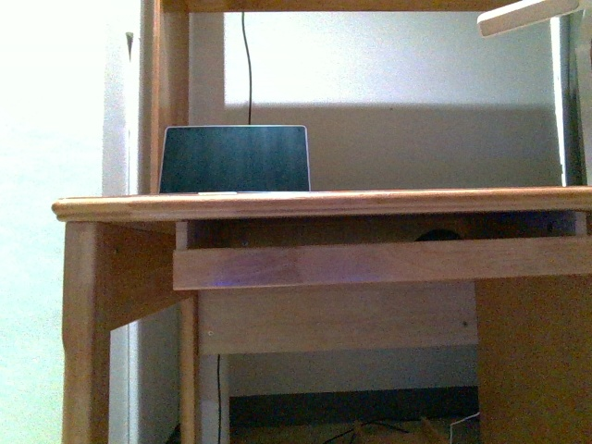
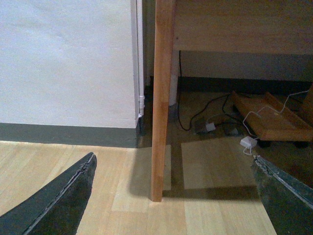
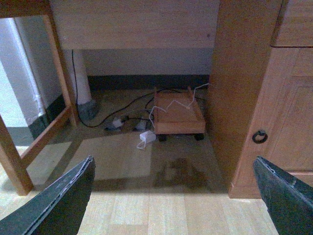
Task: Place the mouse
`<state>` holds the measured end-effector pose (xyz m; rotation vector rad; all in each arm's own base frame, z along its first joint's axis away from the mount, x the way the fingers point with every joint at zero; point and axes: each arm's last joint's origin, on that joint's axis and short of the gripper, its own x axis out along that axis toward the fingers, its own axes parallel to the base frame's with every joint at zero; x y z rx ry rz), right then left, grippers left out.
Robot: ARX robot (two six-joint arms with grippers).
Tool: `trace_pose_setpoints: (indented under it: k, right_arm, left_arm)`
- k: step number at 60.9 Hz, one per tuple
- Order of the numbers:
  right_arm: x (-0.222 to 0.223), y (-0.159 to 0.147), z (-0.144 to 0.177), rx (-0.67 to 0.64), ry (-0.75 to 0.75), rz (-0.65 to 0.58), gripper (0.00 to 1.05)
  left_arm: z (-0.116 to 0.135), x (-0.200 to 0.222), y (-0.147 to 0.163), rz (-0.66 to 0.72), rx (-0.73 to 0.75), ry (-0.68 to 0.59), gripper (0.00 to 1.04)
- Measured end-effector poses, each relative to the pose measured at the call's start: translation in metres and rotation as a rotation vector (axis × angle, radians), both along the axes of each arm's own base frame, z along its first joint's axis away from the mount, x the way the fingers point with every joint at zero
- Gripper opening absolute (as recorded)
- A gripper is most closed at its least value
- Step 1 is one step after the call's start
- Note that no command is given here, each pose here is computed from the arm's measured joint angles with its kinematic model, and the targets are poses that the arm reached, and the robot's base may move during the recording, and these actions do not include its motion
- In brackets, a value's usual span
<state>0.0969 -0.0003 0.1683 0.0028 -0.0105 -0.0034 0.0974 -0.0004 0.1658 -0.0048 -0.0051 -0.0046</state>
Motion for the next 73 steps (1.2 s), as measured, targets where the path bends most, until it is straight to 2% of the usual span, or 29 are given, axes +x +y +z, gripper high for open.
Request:
trace_pose_setpoints:
  k: [71, 73]
  right_arm:
    - [0.0000, 0.0001, 0.0000, 0.000, 0.000, 0.003, 0.97]
    - [0.0000, 0.0001, 0.0000, 0.000, 0.000, 0.002, 0.97]
  left_arm:
    - [-0.0001, 0.0000, 0.0000, 0.000, 0.000, 0.001, 0.97]
    - [-0.0009, 0.0002, -0.0006, -0.077, -0.048, 0.049, 0.97]
